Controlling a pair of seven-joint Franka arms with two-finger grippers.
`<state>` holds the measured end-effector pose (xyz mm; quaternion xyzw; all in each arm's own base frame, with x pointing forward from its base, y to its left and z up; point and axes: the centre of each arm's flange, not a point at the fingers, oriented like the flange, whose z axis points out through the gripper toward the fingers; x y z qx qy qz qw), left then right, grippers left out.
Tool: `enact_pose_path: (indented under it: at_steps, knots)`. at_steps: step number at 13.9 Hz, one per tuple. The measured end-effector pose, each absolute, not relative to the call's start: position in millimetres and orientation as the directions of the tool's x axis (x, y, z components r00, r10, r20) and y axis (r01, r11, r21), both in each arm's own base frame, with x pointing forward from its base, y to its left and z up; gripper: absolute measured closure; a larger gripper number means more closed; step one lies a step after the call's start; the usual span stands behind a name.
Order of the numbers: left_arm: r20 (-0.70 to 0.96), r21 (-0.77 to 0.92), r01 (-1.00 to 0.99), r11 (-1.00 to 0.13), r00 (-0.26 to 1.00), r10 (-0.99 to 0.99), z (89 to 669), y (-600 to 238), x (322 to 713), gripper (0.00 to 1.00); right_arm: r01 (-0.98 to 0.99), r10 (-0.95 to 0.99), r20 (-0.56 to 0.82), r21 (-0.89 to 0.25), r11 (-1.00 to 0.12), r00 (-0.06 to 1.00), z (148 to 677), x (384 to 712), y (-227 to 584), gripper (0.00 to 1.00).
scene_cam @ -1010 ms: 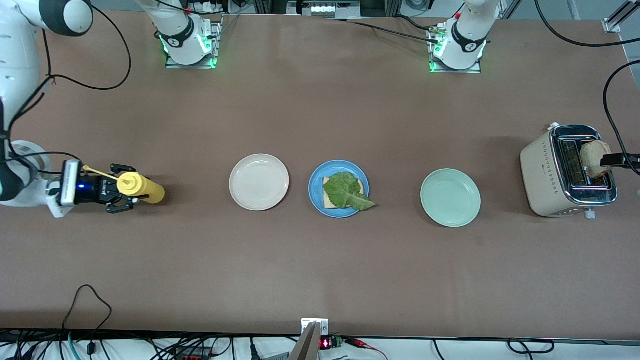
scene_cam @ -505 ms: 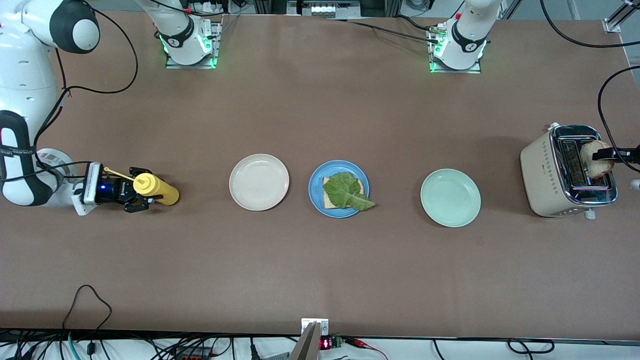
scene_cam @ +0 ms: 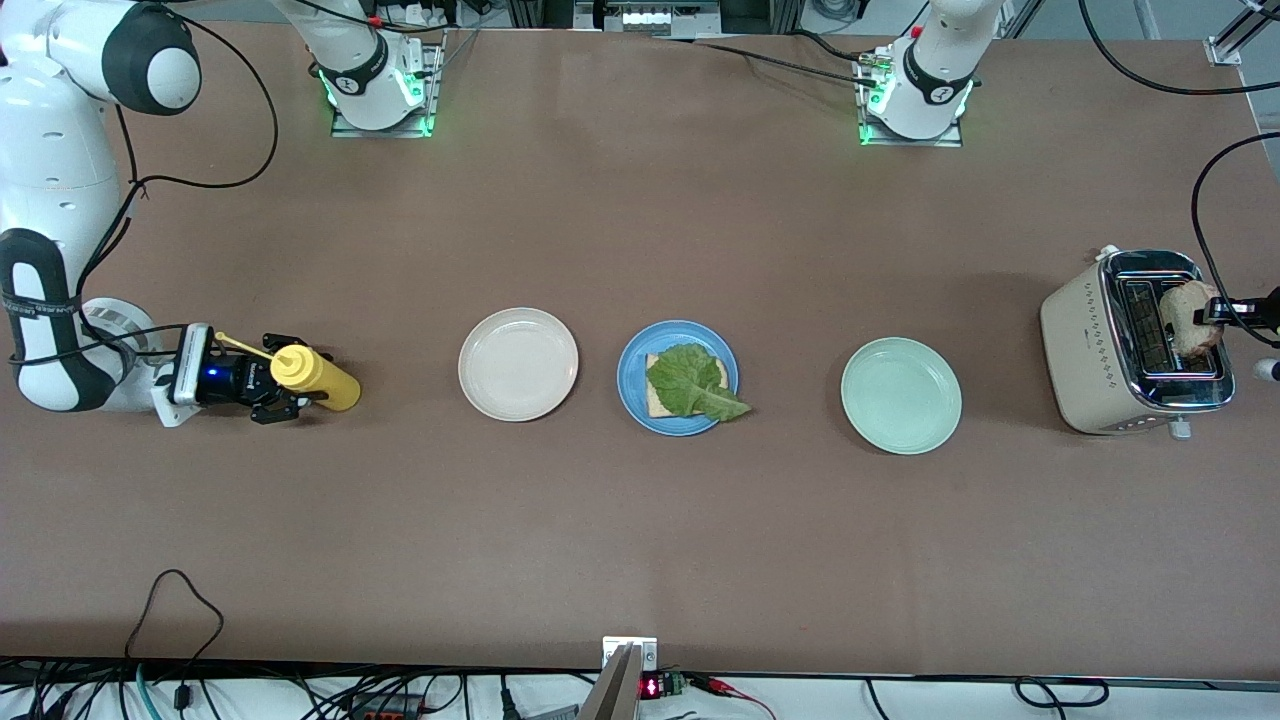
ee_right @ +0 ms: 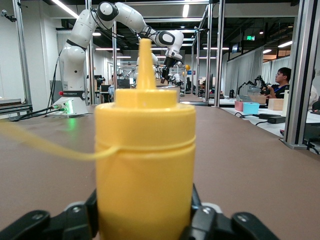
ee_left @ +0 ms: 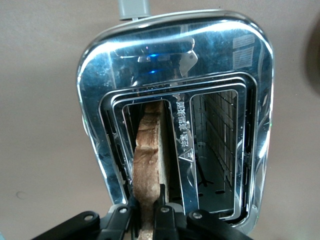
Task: Make sandwich in blue plate with both arms
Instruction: 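Grasp the second bread slice in the toaster with the left gripper, then lift the bread from the toaster while the right gripper releases the bottle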
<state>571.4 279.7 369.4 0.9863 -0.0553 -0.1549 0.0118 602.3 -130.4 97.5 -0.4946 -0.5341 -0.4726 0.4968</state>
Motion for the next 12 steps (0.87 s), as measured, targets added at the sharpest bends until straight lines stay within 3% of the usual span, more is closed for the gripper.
enact_pose_path:
  at_steps: [3, 9, 12]
  knots:
    - [-0.295, 0.020, -0.116, -0.993, 0.948, -0.116, 403.3, 269.8, 571.5, 0.87, 0.998, 0.057, 0.998, 0.016, 0.052, -0.019, 98.2, 600.5, -139.1, 0.00]
    - [-0.279, -0.007, -0.163, -0.987, 0.948, -0.155, 487.4, 229.1, 575.5, 0.87, 1.000, 0.132, 0.991, -0.013, 0.029, 0.009, 104.9, 582.1, -204.2, 0.00]
    - [-0.231, -0.003, -0.260, -0.966, 0.940, -0.253, 525.1, 168.2, 593.5, 0.87, 0.998, 0.270, 0.961, -0.062, 0.024, 0.053, 141.9, 578.9, -250.0, 0.00]
